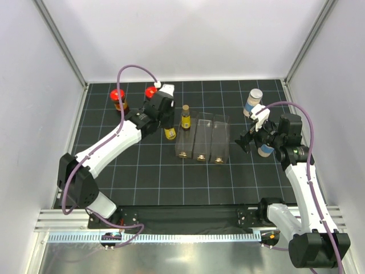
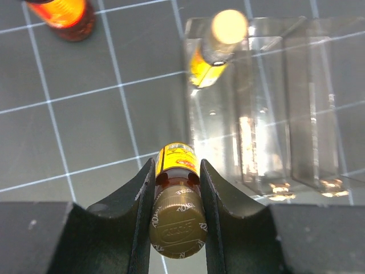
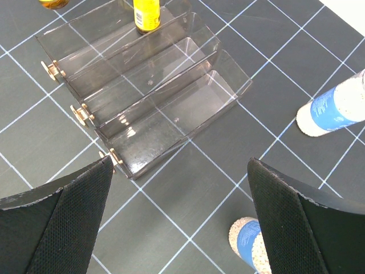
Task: Organize the condiment bottles
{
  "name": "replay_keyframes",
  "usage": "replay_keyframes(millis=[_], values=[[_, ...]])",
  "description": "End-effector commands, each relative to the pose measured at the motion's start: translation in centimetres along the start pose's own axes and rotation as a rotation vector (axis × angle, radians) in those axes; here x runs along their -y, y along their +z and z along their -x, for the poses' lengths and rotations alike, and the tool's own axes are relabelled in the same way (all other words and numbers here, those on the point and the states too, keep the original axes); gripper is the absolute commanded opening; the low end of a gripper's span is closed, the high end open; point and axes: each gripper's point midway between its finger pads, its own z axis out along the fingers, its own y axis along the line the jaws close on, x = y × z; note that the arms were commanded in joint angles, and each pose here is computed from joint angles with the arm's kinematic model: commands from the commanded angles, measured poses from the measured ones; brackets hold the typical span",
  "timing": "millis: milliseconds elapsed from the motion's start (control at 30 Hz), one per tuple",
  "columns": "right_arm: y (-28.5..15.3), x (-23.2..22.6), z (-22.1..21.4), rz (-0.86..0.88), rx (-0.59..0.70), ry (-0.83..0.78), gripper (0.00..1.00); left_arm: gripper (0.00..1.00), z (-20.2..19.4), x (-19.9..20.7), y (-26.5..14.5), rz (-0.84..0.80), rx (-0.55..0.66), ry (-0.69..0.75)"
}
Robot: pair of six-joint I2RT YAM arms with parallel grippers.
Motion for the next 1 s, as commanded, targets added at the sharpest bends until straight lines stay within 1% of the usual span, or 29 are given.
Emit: replay_keyframes(millis=[0,300,533,967], values=[[0.0,0.5,0.5,-0.015,0.020,-0.029,1.00,0.00,4.1,2.4,-1.8,-0.084,0.102,-0.028],[-0.1,0.6,0.6,-0.020,0.022,-0.033,1.00,0.00,4.4,5.4,0.8,-0.144,0.057,-0.015],[-0.2,0.6,0.6,-0.020,0.023,-0.035,1.00,0.00,4.4,6.8,3.0,-0.158,0.030,-0.005],[-0.2,0.7,0.6,-0.022,0.024,-0.037,1.00,0.01,1.5,7.3,7.4,-0.125,-0.055,0.027]])
